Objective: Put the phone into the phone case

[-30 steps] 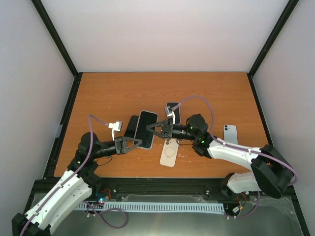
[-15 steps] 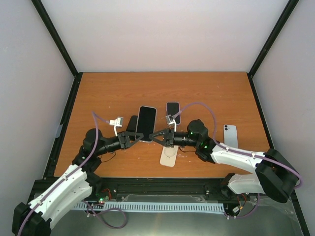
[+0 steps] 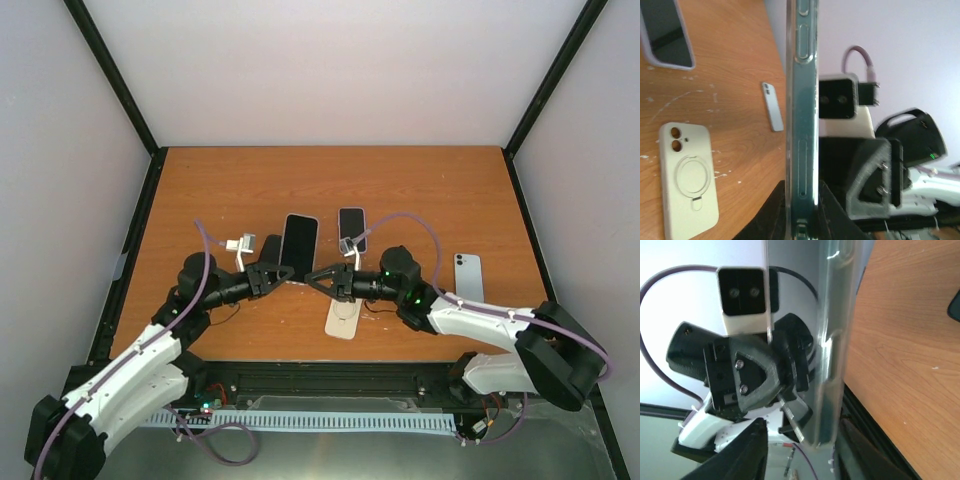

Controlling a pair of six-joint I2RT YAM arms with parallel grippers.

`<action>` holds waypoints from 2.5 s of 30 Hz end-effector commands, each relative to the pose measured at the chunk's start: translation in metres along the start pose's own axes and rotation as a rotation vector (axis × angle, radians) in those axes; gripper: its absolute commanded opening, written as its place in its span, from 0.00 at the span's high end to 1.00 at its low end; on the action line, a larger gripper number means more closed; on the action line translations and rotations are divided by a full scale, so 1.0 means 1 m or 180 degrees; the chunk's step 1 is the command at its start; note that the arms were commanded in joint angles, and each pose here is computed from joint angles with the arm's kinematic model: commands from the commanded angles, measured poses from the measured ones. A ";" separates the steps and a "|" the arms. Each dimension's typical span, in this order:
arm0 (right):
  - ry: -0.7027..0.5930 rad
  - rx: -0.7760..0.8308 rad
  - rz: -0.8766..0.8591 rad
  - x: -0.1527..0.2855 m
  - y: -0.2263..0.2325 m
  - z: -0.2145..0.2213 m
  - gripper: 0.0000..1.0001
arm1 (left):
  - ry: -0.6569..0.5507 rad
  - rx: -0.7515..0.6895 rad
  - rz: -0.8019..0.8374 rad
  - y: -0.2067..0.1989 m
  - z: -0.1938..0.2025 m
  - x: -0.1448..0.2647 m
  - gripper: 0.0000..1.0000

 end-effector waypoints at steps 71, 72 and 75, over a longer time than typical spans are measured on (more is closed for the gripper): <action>-0.1222 -0.0266 0.2336 0.080 -0.137 -0.025 0.35 | 0.1003 0.0173 -0.1142 0.135 0.013 -0.070 0.26; -0.1234 -0.0295 0.2342 0.081 -0.142 -0.024 0.36 | 0.1029 0.0190 -0.1101 0.131 0.019 -0.070 0.26; -0.1284 -0.0360 0.2357 0.084 -0.155 -0.022 0.35 | 0.1040 0.0287 -0.1034 0.123 0.034 -0.067 0.29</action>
Point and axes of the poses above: each gripper's point midway between its finger pads, its own x axis back along the fingers, its own y axis along the line the jaws close on, z = x × y, the point moved 3 cm from there along x, back along the fingers, and after that the axes turned 15 degrees about -x, right-handed, at the moved point
